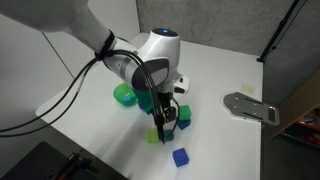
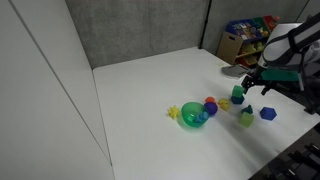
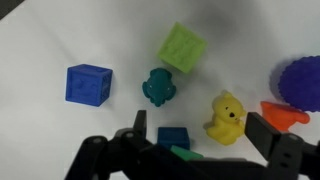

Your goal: Put the blue toy in the green bowl.

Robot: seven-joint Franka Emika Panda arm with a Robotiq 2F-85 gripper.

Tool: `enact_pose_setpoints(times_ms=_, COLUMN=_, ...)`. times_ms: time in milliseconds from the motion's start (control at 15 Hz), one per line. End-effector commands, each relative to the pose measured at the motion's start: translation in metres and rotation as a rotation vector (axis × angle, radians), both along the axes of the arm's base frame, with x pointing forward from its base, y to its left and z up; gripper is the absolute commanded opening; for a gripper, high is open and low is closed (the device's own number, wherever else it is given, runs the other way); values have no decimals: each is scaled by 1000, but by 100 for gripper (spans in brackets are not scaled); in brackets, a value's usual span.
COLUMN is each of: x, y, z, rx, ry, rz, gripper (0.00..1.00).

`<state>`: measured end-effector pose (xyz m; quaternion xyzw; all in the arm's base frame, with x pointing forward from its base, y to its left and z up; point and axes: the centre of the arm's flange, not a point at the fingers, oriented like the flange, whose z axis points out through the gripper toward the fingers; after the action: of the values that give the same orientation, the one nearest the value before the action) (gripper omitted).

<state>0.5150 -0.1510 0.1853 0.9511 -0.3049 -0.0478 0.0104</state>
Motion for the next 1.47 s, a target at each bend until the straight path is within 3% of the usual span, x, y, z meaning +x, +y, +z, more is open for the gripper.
enact_pose_setpoints(times_ms=0, x=4, y=-14, z=-17, rx=15, ry=12, rz=-53, gripper=100)
enact_pose_setpoints(times_ms=533, x=-2, y=-14, z=-25, rx=-21, ry=2, rz=-63, gripper=100)
enact_pose_setpoints(times_ms=933, x=-6, y=-37, z=-74, rx=-67, ry=25, rz=-151, gripper=100)
enact_pose_setpoints(times_ms=1333, x=-5, y=-36, z=-122, rx=-86, ry=45, rz=-151, gripper=100)
enact_pose_setpoints(times_ms=1400, x=-4, y=-36, z=-126, rx=-90, ry=48, rz=-150, gripper=94)
